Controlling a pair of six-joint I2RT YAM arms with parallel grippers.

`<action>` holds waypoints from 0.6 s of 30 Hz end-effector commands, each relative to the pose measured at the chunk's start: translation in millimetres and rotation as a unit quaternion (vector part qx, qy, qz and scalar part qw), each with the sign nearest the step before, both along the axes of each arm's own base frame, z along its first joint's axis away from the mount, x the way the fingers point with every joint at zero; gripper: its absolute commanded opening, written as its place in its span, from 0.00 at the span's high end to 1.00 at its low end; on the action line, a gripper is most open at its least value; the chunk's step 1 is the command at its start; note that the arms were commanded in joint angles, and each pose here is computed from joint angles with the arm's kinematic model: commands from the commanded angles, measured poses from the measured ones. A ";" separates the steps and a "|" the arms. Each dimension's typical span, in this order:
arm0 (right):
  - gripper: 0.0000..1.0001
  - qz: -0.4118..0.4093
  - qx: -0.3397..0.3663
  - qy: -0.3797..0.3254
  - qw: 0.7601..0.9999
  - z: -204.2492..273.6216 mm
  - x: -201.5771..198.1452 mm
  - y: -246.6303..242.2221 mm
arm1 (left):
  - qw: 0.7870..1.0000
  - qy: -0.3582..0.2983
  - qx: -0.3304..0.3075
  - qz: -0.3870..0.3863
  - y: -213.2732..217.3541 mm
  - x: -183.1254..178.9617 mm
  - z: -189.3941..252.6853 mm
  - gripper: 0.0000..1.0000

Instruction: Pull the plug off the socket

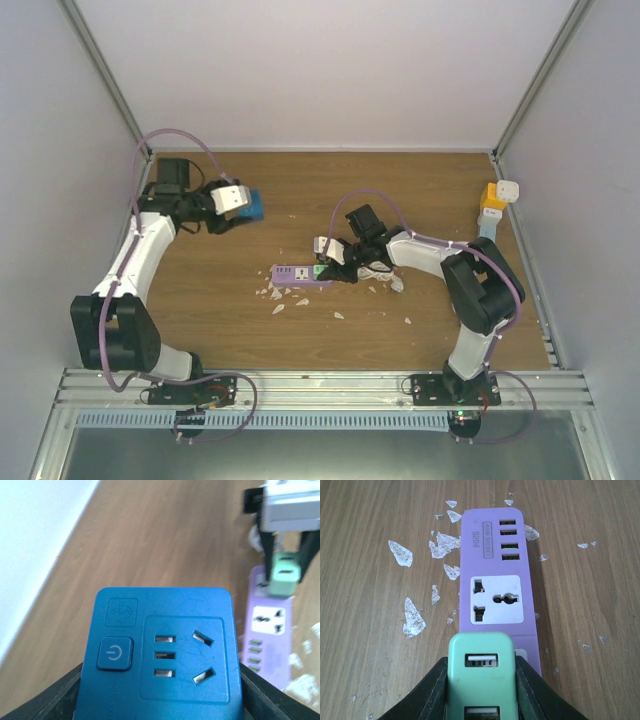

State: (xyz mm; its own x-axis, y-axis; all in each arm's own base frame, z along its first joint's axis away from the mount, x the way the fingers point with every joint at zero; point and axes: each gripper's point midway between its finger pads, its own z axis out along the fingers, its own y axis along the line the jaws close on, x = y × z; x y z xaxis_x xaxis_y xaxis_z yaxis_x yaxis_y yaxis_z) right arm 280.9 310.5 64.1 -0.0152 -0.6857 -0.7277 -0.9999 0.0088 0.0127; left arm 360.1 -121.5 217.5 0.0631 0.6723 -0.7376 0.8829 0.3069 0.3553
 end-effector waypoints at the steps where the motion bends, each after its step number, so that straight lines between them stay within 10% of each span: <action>1: 0.99 -0.032 -0.071 0.024 0.997 -38.6 -3.0 -19.6 | 0.996 -0.020 0.078 0.037 49.8 26.6 2.6 0.59; 18: 0.99 -0.041 -0.065 0.034 0.996 -39.5 -3.8 -18.7 | 0.917 -0.125 0.369 0.086 193.4 125.6 -6.7 0.59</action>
